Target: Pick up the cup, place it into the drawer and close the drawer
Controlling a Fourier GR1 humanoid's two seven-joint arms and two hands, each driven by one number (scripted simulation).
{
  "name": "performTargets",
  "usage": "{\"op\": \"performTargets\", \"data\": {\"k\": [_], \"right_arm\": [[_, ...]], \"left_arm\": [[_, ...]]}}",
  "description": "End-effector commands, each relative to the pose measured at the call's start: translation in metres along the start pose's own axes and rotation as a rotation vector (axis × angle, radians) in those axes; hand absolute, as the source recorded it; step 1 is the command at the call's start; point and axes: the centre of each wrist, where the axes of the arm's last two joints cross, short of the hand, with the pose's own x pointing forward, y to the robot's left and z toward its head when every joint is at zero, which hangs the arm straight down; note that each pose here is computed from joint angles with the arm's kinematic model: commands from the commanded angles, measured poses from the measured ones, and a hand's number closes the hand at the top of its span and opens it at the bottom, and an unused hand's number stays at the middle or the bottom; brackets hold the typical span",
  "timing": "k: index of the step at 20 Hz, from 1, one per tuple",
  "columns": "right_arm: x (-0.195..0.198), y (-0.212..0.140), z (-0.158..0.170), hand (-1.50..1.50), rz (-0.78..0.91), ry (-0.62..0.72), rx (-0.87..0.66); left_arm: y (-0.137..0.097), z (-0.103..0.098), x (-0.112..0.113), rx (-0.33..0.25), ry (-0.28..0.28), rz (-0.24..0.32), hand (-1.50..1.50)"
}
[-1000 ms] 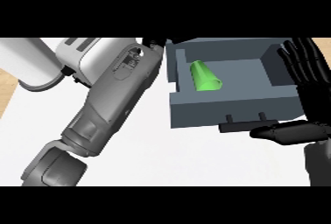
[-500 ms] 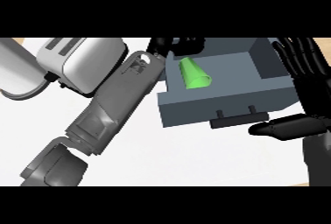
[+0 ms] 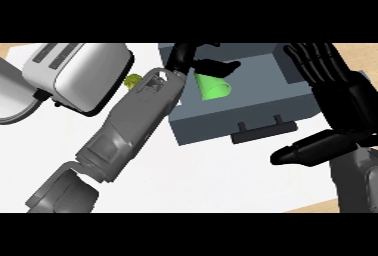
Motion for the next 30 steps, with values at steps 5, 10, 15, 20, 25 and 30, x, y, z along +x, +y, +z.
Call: {"op": "performTargets", "data": {"k": [5,10,15,20,25,30], "right_arm": [[-0.007,0.023,-0.009,1.50,-0.130,-0.002,0.351],[-0.005,0.025,0.002,1.50,0.058,0.201,0.593],[-0.008,0.021,0.013,-1.50,0.249,0.347,0.588],[-0.026,0.037,0.025,-1.50,0.487,0.385,0.530],[-0.091,0.042,0.040,-1.50,0.544,0.541,0.527],[-0.147,0.043,0.037,-1.50,0.598,0.614,0.622]], "left_arm": [[-0.004,-0.003,0.020,0.003,-0.167,0.228,-1.50],[0.000,-0.002,0.014,0.114,-0.193,0.272,-1.50],[-0.001,0.001,0.006,0.169,-0.178,0.269,-1.50],[0.002,0.002,0.001,0.164,-0.207,0.310,-1.50],[0.013,0.013,-0.019,0.160,-0.196,0.359,-1.50],[0.029,0.016,-0.023,0.173,-0.240,0.391,-1.50]]}}
